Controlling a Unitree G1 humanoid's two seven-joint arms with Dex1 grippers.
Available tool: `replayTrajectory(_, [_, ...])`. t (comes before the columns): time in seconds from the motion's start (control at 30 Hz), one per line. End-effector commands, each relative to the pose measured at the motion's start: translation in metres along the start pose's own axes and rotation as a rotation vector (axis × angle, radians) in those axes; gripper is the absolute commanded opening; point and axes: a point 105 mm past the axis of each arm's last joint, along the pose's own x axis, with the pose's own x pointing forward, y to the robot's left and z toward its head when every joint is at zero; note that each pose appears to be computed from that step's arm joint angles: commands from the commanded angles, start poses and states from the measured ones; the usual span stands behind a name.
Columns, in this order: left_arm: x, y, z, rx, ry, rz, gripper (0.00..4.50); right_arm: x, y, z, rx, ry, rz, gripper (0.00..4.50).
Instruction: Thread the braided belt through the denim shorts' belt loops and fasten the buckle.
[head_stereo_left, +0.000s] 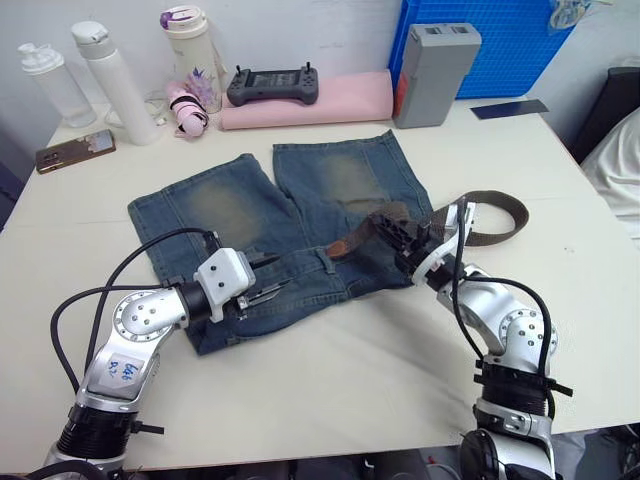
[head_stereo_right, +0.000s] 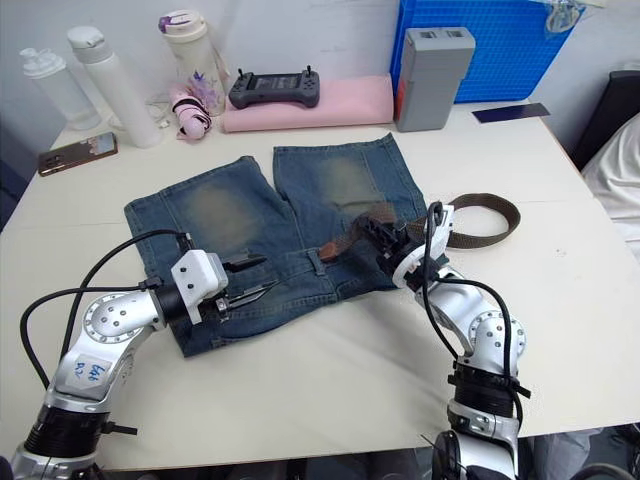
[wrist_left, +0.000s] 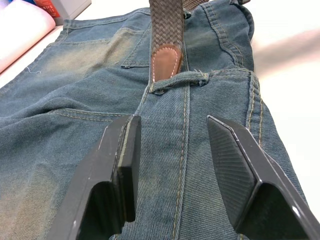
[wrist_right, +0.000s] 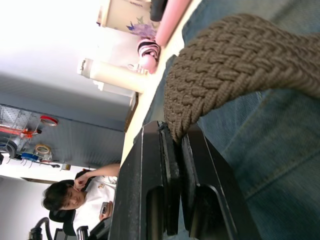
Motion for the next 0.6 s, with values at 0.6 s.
replayTrajectory(0.6, [-0.003,0.003,0.007,0.017,-0.026,0.014,2.34,0.001,0.008,-0.015,-0.045,0.088,0.028,0.0])
